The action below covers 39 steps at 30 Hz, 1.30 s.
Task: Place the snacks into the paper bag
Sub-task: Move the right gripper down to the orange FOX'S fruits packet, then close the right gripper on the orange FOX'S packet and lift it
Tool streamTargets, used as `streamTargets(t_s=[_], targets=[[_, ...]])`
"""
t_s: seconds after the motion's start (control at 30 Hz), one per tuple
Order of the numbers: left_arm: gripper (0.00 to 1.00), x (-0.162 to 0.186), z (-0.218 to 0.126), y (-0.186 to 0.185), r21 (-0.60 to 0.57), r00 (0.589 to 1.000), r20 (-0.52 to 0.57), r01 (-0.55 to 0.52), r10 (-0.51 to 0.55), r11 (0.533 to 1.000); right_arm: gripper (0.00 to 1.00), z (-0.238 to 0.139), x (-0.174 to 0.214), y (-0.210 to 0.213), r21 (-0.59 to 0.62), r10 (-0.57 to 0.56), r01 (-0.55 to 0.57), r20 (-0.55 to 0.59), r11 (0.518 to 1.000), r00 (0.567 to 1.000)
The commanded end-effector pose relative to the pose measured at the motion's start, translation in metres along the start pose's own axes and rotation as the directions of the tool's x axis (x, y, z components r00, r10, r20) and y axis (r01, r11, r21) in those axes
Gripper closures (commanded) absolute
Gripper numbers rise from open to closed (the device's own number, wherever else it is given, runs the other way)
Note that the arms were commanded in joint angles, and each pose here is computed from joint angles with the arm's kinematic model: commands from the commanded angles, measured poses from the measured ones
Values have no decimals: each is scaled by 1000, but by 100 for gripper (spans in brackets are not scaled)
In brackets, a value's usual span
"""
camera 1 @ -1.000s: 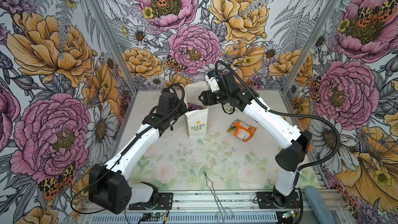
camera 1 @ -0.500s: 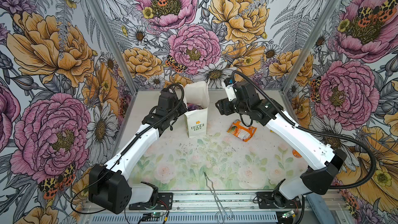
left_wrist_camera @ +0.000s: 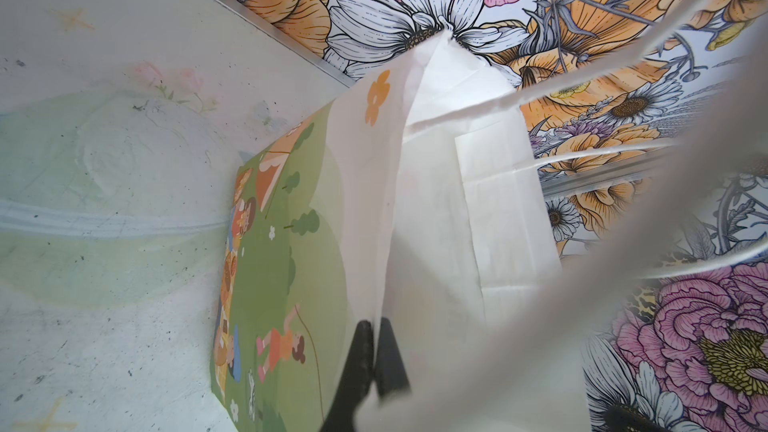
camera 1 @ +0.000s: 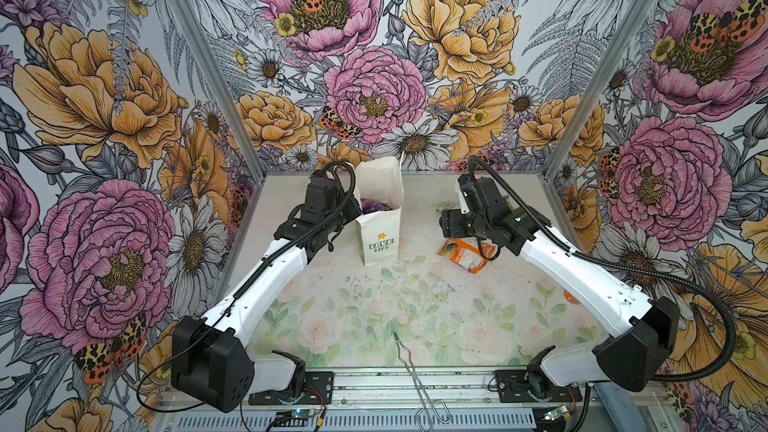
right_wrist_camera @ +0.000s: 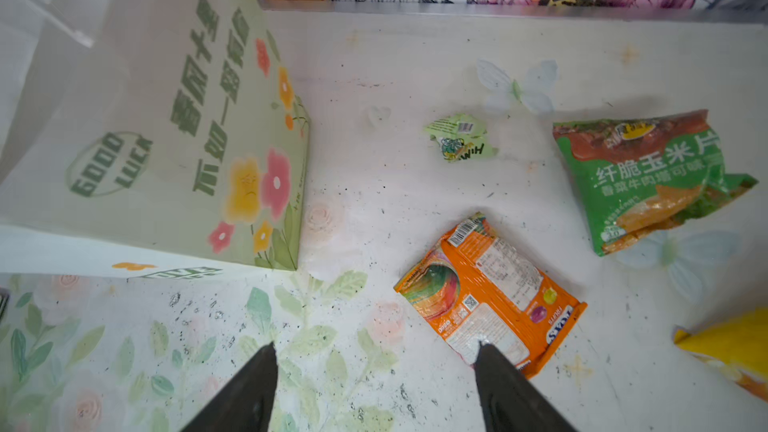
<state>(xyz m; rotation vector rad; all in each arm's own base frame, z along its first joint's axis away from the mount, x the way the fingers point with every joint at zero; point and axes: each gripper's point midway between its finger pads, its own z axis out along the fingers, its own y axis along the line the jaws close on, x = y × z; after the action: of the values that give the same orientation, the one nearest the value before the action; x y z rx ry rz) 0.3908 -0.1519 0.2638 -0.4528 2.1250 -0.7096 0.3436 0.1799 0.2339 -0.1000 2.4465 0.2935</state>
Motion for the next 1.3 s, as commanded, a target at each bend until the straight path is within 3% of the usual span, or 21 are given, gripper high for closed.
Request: streamTargets(t_s=[0.0, 0.37, 0.87, 1.27], targets=[[100, -5, 1, -6, 24, 1000, 0, 10, -10, 1000, 21, 6, 6, -16, -4, 165, -166, -32, 986, 986], [100, -5, -1, -4, 20, 1000, 4, 8, -8, 1000, 1, 53, 44, -60, 130, 347, -328, -163, 936, 924], [100, -5, -2, -4, 19, 1000, 1, 8, -8, 1000, 0, 94, 91, -93, 309, 548, -469, -261, 828, 795], [100, -4, 0, -4, 19, 1000, -4, 9, -9, 1000, 0, 120, 114, -108, 385, 541, -415, -322, 825, 777]])
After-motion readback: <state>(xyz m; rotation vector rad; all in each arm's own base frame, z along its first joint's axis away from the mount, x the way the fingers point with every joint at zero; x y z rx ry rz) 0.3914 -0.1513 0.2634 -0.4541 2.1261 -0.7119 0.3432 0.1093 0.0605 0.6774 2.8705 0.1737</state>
